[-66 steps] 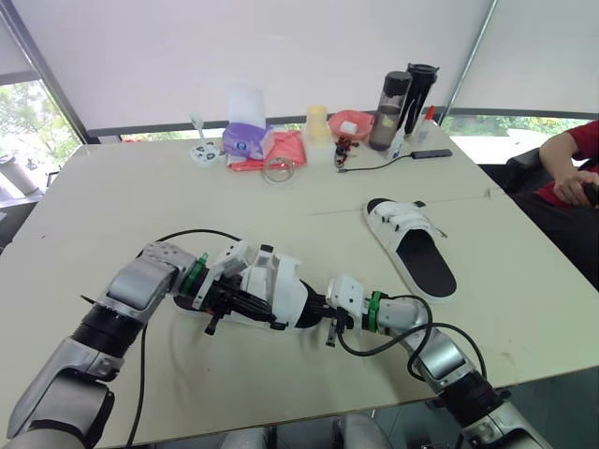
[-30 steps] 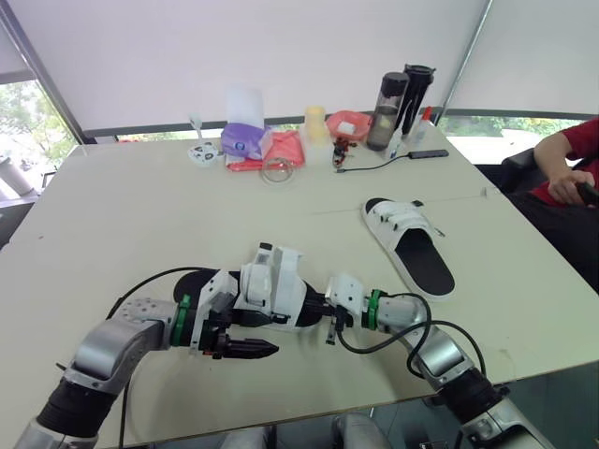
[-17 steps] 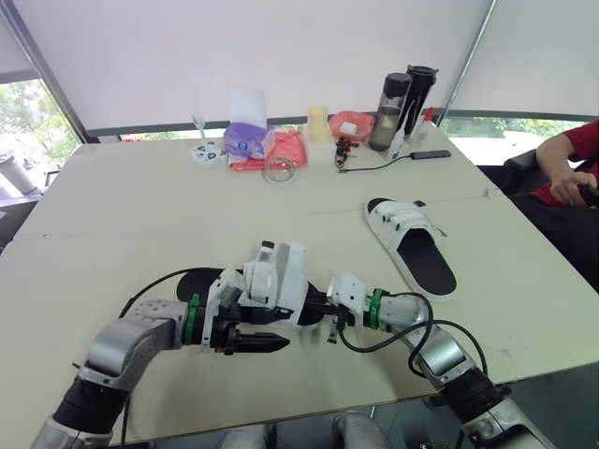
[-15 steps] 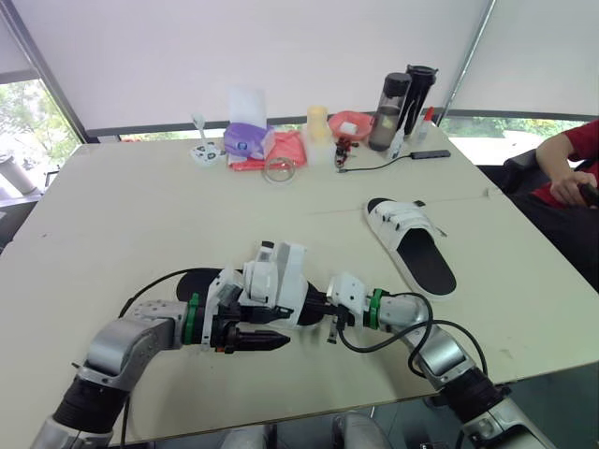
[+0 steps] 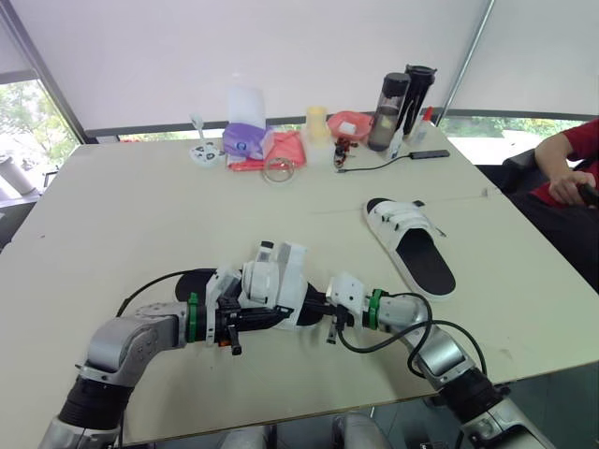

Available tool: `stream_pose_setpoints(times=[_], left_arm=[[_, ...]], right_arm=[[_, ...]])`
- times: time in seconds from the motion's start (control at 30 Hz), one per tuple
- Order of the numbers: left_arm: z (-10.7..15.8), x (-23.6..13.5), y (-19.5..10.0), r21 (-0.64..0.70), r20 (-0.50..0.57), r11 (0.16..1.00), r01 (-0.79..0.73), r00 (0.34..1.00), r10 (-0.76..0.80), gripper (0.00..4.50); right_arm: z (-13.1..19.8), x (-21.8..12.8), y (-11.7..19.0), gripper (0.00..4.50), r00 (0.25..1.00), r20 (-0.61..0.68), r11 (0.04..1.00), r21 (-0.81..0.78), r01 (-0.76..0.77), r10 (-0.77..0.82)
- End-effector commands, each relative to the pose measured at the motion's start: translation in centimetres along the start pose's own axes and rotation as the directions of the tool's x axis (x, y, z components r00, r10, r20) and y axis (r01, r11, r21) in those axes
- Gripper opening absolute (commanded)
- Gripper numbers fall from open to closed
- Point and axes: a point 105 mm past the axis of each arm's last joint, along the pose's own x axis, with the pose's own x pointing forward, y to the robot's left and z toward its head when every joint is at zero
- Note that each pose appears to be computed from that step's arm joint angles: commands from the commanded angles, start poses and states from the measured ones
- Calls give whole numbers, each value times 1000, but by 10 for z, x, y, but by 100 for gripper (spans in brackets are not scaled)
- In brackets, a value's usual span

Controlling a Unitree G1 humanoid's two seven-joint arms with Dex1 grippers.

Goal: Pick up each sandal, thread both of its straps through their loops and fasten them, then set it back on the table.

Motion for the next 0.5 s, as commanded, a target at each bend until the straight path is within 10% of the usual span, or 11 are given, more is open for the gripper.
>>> stream_pose_setpoints(times=[0.03, 0.5], left_arm=[[18, -5, -2, 43, 54, 999, -8, 999, 5, 6], [-28, -28, -17, -43, -124, 998, 46, 991, -51, 6]], right_arm=[[-87, -18, 23, 0, 946, -322, 988, 157, 11, 40], [-88, -18, 24, 0, 944, -325, 987, 158, 7, 45]])
